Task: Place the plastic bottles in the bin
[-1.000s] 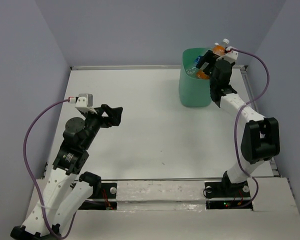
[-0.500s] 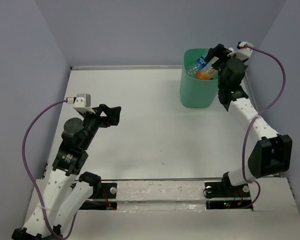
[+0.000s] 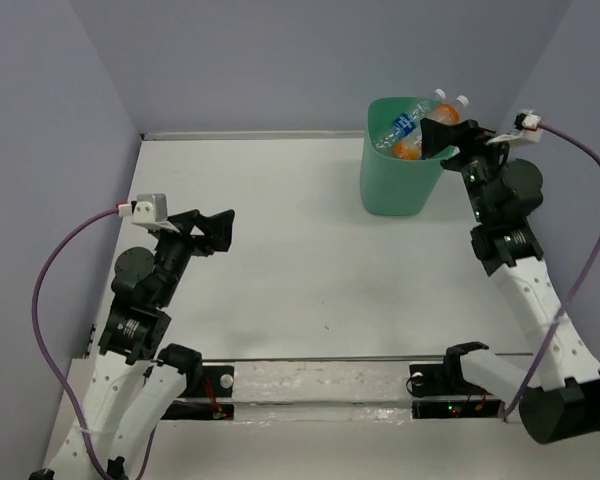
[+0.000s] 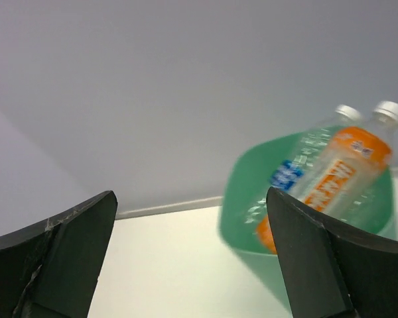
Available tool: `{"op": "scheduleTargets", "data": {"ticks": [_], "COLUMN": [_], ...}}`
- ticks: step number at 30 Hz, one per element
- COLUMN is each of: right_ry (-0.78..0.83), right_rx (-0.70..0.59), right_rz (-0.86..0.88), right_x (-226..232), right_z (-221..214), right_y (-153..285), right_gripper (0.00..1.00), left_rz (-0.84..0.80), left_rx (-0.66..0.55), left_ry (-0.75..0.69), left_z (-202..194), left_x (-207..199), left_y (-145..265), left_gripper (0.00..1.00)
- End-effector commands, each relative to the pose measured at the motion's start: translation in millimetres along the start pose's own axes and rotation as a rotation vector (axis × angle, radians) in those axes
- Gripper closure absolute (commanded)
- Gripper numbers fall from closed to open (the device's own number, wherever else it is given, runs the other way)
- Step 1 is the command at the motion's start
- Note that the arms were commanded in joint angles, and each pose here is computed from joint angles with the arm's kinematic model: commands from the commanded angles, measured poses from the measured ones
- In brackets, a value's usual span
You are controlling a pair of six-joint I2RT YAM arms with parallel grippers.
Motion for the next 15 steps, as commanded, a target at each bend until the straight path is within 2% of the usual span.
{"op": "scheduleTargets", "data": {"ticks": [1, 4, 5, 6, 8, 10, 13, 15], "right_ry": [-0.113, -0.112, -0.113, -0.105, -0.082, -0.065, -0.061, -0.065], "right_rx": [-0.001, -0.045, -0.021, -0.083, -0.101, -0.218, -0.320, -0.327], "right_rz": [0.357, 0.385, 0.365, 0.374, 0.312, 0.261, 0.195, 0.155], "right_x": [42, 47, 45, 47, 41, 35, 25, 20], "right_z": [28, 52, 52, 70, 77, 98, 104, 100], "right_y": [66, 109, 121, 144, 167, 201, 230, 230], "right_gripper": [0.00, 0.00, 0.00, 0.00, 0.00, 0.00, 0.00, 0.00], "left_rz": [-0.098, -0.142, -0.156, -0.171, -0.158, -0.156, -0.146, -0.141], "left_rx": [-0.146, -0.196, -0.217, -0.248, -0.327, -0.400, -0.485, -0.482], "left_ry": [0.045, 0.065, 0.067, 0.067, 0.074, 0.064, 0.060, 0.064], "left_z": [24, 38, 44, 55, 72, 88, 102, 102], "left_x": [-17, -28, -32, -39, -43, -48, -50, -50], "left_y": [10, 20, 25, 32, 47, 62, 83, 85], "left_gripper": [0.01, 0.01, 0.01, 0.01, 0.01, 0.01, 0.01, 0.01]}}
Point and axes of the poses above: each gripper's point midway between its finger pads, its own y axis back along the fingers, its own x axis along the line the jaws close on, z = x × y, the point moved 8 cm from there along y, back along the fingers, and after that the axes turned 11 degrees about y, right-handed, at the moved point
